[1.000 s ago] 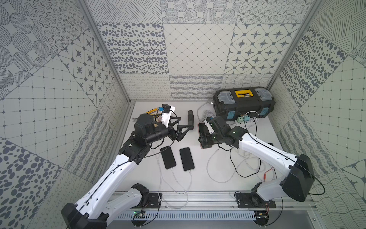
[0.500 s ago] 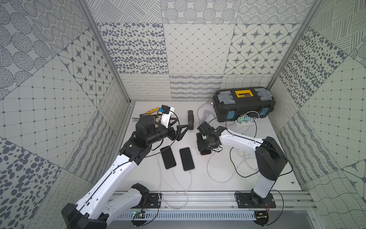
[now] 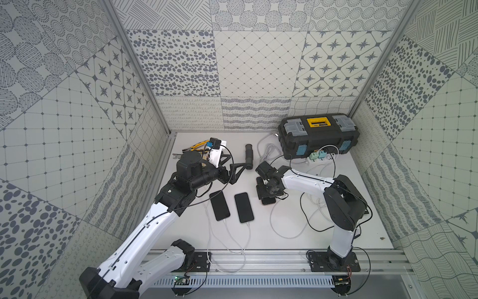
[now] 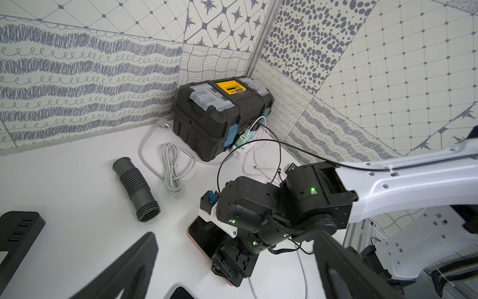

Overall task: Unplug the charging cable from the phone
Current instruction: Place the phone at the center of the board.

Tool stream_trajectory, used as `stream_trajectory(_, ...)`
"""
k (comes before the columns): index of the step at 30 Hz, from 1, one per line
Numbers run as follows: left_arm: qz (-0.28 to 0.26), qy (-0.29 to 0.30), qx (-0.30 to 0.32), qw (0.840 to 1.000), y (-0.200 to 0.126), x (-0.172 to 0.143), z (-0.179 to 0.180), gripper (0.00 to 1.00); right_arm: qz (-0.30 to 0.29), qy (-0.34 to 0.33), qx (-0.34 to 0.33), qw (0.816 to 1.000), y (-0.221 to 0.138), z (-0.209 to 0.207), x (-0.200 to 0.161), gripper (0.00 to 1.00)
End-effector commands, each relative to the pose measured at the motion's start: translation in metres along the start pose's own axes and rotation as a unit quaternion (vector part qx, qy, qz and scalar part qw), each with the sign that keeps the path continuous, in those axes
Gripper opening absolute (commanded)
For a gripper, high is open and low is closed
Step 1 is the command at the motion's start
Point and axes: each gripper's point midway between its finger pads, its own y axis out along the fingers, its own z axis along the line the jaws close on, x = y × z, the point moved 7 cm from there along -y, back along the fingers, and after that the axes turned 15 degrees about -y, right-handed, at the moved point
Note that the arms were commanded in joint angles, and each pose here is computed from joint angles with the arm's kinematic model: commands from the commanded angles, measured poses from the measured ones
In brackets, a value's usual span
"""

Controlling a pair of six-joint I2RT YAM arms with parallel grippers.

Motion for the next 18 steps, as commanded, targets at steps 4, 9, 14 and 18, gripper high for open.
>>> stream_trajectory(4, -0.005, 0.014, 0.008, 1.000, -0.0019, 0.0005, 0.0022, 0.98, -0.018, 0.001, -0.005, 1.000, 0.0019, 0.0028, 0.0109, 0.69)
stream_trajectory(9, -0.008, 0.017, 0.013, 1.000, -0.0049, 0.0004, 0.0026, 0.98, -0.015, 0.000, -0.005, 1.000, 0.0036, 0.0031, 0.0104, 0.71)
stream_trajectory(14, -0.009, 0.018, 0.015, 1.000, -0.0063, 0.0006, 0.0028, 0.98, -0.015, -0.001, -0.003, 1.000, 0.0033, 0.0036, 0.0107, 0.75)
stream_trajectory(18, -0.009, 0.018, 0.017, 1.000, -0.0070, 0.0005, 0.0033, 0.98, -0.017, -0.001, -0.004, 1.000, 0.0018, 0.0033, 0.0112, 0.79)
